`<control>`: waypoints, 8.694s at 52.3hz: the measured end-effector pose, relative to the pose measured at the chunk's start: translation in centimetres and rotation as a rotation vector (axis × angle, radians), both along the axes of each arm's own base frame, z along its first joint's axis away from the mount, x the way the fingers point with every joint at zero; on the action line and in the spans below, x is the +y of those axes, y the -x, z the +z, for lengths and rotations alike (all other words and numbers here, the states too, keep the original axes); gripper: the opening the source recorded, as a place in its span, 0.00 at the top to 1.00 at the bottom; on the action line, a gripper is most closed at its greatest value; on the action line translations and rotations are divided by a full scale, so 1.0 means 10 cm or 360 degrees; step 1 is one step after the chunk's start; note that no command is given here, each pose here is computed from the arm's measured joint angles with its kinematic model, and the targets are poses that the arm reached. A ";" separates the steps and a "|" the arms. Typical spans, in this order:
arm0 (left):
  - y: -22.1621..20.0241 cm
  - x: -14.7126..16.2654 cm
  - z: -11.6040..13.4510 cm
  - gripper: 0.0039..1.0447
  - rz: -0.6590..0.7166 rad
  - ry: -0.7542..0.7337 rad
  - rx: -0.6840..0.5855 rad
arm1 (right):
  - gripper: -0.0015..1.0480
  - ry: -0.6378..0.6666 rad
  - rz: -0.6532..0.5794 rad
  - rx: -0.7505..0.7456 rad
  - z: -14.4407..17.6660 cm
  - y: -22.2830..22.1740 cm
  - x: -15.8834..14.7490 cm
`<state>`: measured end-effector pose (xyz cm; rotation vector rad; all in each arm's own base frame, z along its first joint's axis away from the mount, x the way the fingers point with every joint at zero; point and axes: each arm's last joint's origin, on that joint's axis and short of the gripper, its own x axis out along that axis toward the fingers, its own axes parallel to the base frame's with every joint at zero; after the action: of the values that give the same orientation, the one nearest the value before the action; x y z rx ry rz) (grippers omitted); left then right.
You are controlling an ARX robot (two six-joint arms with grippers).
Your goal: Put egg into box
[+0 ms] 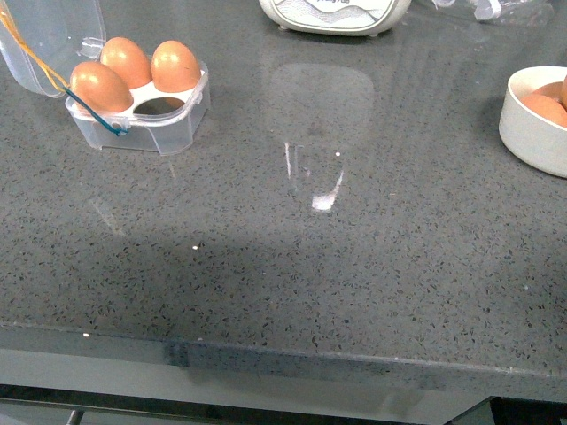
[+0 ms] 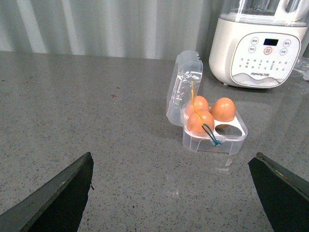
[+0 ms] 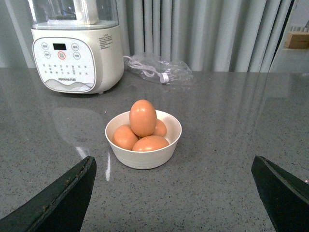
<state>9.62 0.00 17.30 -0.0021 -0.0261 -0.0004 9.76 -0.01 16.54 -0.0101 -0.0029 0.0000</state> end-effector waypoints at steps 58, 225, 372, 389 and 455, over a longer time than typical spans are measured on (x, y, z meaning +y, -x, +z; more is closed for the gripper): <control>0.00 0.00 0.00 0.06 0.0001 0.0000 0.0000 | 0.07 0.0000 0.0000 0.0000 0.00 0.00 0.00; 0.00 0.00 0.00 0.06 0.0001 0.0000 -0.0001 | 0.53 -0.0022 0.0377 0.0606 0.50 -2.03 0.16; 0.00 0.00 0.00 0.06 0.0001 0.0000 0.0000 | 0.54 0.0403 0.1685 0.0529 0.19 -2.64 2.52; 0.00 0.00 0.00 0.06 0.0001 0.0000 0.0000 | 0.39 0.0416 0.1714 0.0548 0.15 -2.67 2.65; 0.00 0.00 0.00 0.06 0.0001 0.0000 0.0000 | 0.26 0.0018 -0.0031 0.0024 0.68 -1.02 -0.29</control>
<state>9.61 0.00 17.29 -0.0021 -0.0261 0.0000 19.94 -2.88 23.35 -0.0212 0.0121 -0.0193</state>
